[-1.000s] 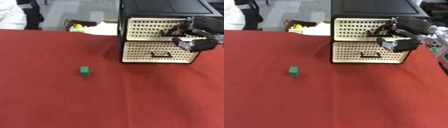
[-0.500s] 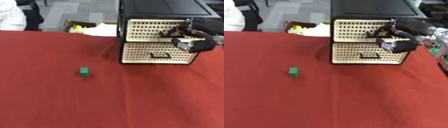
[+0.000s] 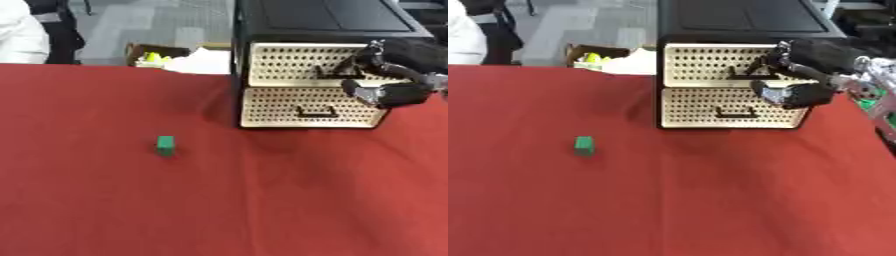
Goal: Pick up objects from table and place into drawer.
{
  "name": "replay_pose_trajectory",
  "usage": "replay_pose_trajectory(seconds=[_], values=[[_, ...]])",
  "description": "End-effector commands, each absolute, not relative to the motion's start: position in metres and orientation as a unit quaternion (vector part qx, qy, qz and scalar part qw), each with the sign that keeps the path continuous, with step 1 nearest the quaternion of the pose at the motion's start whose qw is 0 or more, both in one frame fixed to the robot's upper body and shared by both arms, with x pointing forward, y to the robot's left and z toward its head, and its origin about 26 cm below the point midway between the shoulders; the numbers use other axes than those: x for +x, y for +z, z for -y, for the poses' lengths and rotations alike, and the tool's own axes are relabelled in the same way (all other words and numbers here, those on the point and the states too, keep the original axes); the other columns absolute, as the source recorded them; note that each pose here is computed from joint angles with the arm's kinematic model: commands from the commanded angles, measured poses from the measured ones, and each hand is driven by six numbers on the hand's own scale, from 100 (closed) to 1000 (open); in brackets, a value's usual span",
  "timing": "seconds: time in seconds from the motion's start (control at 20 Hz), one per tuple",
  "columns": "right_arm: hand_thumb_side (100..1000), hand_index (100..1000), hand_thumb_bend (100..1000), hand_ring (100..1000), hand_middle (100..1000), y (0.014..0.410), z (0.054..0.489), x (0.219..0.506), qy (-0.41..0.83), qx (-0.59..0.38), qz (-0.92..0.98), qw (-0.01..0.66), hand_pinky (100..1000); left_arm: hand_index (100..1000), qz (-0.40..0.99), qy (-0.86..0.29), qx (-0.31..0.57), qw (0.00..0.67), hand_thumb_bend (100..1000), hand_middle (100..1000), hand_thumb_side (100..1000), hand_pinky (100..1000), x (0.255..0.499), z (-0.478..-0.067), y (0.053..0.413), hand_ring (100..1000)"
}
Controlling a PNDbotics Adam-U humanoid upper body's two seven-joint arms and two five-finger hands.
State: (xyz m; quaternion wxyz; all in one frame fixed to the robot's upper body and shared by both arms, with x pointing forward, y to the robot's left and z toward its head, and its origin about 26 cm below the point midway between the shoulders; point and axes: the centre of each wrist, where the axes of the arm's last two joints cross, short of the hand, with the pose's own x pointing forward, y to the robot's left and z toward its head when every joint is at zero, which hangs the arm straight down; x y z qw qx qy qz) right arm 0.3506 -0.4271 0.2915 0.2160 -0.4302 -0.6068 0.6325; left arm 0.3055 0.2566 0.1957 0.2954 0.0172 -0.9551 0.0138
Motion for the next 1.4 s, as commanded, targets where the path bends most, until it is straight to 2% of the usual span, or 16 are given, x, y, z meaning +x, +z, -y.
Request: replay_pose_trajectory(seconds=[0.05,0.2,0.4,0.65,1.4], values=[[1000,439,100,100,100,0.3020,0.4277,0.3441,0.643,-0.446,0.590,0.200,100,763,0.958,0.013,0.017,0.285,100,708,928,572,0.3028,-0.2576,0.2019,616],[1000,446,100,100,100,0.3000,0.4261,0.3431,0.646,-0.448,0.587,0.195,100,763,0.958,0.013,0.017,0.285,100,708,928,573,0.3029,-0.2575,0.2021,616],[1000,561,100,100,100,0.2994,0.4281,0.3438,0.641,-0.454,0.586,0.197,100,763,0.959,0.013,0.016,0.284,100,708,929,573,0.3030,-0.2572,0.2025,616],[1000,609,100,100,100,0.2986,0.4311,0.3461,0.640,-0.461,0.582,0.197,100,764,0.959,0.013,0.015,0.282,100,708,928,573,0.3033,-0.2569,0.2033,615],[1000,547,100,100,100,0.2973,0.4338,0.3511,0.671,-0.470,0.541,0.191,100,760,0.961,0.012,0.017,0.277,100,706,933,573,0.3039,-0.2567,0.2056,613]])
